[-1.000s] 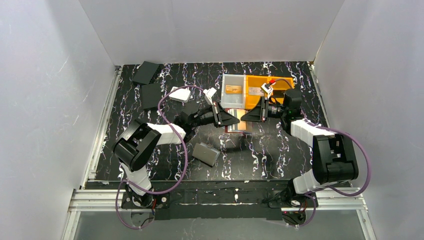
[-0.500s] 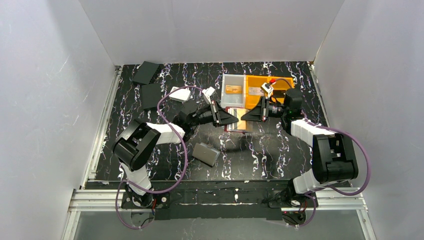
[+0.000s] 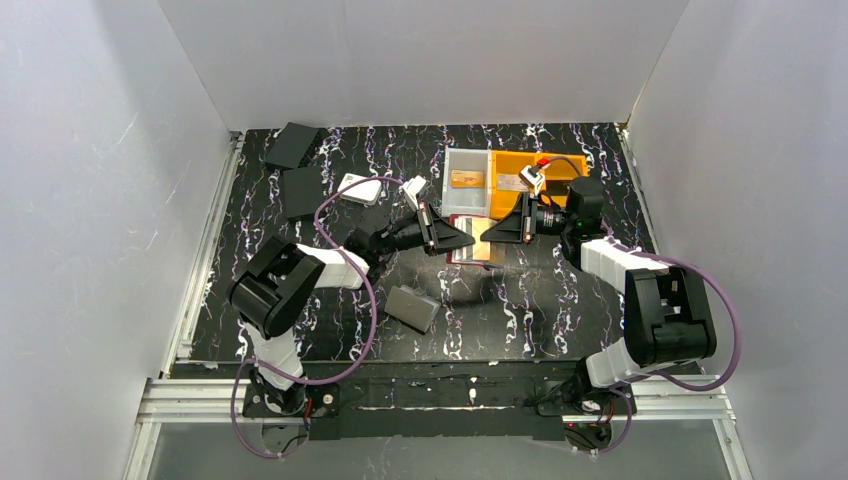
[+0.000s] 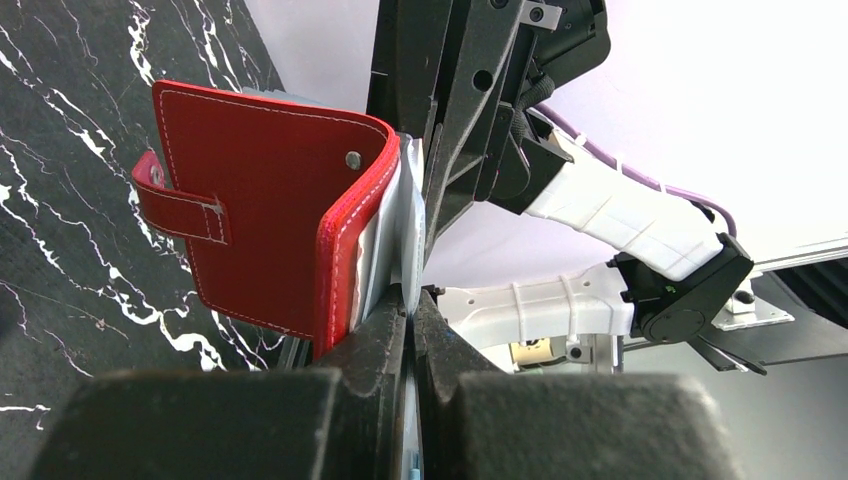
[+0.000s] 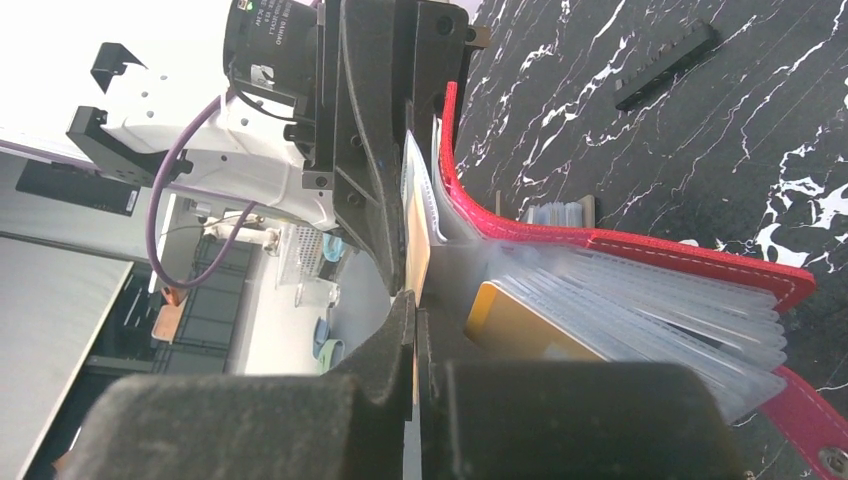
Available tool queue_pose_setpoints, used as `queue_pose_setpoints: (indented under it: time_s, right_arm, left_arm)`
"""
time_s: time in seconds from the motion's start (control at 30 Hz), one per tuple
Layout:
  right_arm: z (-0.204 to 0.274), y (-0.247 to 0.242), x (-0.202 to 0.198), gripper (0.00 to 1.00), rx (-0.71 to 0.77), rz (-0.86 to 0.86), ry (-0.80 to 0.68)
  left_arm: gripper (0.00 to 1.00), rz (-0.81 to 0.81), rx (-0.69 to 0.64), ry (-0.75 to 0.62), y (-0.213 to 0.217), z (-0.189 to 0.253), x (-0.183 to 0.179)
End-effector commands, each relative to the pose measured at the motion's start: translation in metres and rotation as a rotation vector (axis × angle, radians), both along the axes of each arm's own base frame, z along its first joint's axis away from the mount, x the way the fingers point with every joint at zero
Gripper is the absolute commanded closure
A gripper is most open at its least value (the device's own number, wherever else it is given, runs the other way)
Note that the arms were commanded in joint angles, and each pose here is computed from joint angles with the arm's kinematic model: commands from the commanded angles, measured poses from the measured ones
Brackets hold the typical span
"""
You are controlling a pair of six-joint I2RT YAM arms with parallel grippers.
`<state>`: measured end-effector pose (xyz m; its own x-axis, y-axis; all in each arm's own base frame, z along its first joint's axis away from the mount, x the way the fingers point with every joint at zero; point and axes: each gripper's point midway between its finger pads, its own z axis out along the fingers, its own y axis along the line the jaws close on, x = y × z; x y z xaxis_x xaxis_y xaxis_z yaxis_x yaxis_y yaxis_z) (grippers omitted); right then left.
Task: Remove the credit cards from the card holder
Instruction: Remove the credit card from the card holder.
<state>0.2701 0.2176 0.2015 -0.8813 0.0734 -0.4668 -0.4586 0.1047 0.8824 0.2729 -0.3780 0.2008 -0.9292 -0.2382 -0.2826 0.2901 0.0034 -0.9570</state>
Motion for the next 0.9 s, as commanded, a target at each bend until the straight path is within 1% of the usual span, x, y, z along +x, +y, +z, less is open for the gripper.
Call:
queue_pose_setpoints:
  time_s: [0.0,0.17,0.47,0.77,0.83,0.87]
  right_arm:
    - [0.0,-0.012,0.012,0.95,0.001,-0.029,-0.049]
    - [0.001,-0.011,0.01,0.94,0.004,-0.02,-0.046]
    - [0.01,-0.011,0.005,0.88,0.015,0.016,-0.061]
    - [0.007,-0.01,0.006,0.9,0.014,0.018,-0.046]
    - [0.004,-0.007,0.006,0.88,0.013,0.024,-0.031]
    - [0.002,-0.006,0.006,0.85,0.012,0.026,-0.024]
  left_arm:
    - [1.0,0.048,-0.113,-0.13,0.023,0.048,0.013]
    - [0.99,0.044,-0.116,-0.119,0.022,0.045,0.013]
    - [0.96,0.058,-0.095,-0.095,0.024,0.033,0.017]
    - [0.98,0.064,-0.081,-0.069,0.025,0.023,0.021]
    - [0.99,0.058,-0.083,-0.069,0.024,0.023,0.021]
    - [0.99,0.057,-0.084,-0.068,0.024,0.023,0.021]
